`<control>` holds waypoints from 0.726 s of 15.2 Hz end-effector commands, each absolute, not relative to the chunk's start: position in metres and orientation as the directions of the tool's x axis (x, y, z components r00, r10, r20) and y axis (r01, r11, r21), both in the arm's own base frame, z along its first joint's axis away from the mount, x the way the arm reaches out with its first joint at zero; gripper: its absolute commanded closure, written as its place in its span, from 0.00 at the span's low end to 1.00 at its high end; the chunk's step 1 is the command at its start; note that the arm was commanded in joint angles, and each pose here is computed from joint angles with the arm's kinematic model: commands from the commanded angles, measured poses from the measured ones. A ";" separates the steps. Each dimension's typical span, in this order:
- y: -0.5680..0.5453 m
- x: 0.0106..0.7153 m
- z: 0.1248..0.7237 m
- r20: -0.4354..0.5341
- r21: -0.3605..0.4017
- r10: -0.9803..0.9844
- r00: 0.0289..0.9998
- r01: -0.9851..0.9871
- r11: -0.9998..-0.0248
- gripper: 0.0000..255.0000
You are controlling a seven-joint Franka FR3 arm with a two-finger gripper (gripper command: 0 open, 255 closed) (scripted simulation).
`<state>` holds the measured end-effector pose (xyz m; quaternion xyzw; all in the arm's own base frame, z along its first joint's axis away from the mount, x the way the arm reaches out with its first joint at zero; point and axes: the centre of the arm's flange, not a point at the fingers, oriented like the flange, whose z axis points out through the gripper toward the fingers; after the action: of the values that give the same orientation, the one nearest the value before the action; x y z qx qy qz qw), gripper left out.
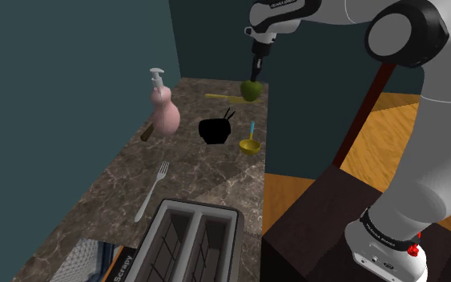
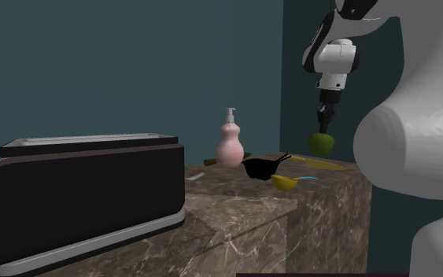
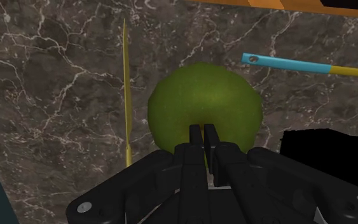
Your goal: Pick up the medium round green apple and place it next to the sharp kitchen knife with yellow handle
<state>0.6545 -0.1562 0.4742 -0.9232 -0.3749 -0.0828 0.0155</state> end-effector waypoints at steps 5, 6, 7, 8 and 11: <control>-0.156 0.654 0.443 0.165 0.034 0.690 0.705 0.695 -0.718 1.00; -0.156 0.654 0.437 0.165 0.034 0.690 0.705 0.695 -0.718 1.00; -0.156 0.654 0.432 0.165 0.034 0.690 0.705 0.695 -0.718 1.00; -0.156 0.654 0.427 0.165 0.034 0.690 0.705 0.695 -0.718 1.00; -0.156 0.654 0.411 0.165 0.034 0.690 0.705 0.695 -0.718 1.00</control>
<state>0.6535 -0.1560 0.4158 -0.9232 -0.3749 -0.0827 0.0155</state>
